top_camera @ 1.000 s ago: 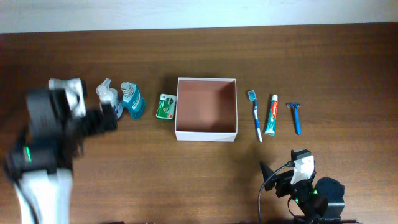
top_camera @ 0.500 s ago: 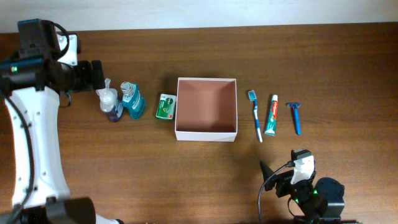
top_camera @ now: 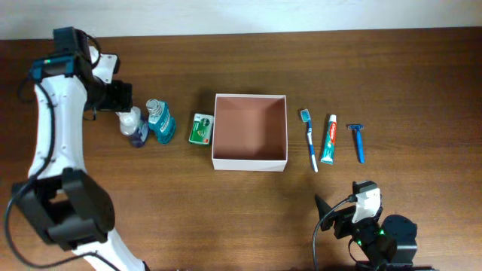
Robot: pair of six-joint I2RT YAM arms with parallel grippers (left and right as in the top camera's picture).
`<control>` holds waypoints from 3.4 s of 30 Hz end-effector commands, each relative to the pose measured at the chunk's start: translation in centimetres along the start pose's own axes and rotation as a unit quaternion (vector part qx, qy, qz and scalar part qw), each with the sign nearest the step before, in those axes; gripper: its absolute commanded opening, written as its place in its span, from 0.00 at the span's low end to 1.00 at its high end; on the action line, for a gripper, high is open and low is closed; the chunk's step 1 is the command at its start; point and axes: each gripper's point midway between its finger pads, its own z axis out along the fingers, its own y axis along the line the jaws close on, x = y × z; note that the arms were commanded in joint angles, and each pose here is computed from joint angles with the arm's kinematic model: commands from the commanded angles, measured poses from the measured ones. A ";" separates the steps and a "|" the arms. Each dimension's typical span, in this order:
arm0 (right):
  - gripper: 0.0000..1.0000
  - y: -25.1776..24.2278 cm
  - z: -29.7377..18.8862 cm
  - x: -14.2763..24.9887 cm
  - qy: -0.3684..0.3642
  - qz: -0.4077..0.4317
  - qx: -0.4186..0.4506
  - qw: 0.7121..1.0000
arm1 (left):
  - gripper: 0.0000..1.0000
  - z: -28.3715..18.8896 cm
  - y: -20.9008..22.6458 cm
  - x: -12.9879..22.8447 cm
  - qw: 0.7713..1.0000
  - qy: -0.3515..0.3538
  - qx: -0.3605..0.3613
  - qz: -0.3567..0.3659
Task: Pack container
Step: 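Lower the left gripper and grasp the soap pump bottle, then lift the soap bottle and lower it into the white box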
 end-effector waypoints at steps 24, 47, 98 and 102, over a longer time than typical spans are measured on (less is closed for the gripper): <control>0.99 0.1 0.0 0.1 -0.001 0.005 -0.003 1.000 | 0.65 3.5 -0.7 1.0 0.998 0.047 0.025 0.017; 0.99 0.1 0.0 0.1 -0.001 0.005 -0.003 1.000 | 0.38 2.9 -1.7 4.7 0.991 0.123 0.042 -0.020; 0.99 0.1 0.0 0.1 -0.001 0.005 -0.003 1.000 | 0.01 -17.1 -5.5 -3.8 0.994 -0.105 0.016 -0.024; 0.99 0.1 0.0 0.1 -0.001 0.005 -0.003 1.000 | 0.01 -19.2 -10.2 -4.4 0.989 -0.138 0.039 0.024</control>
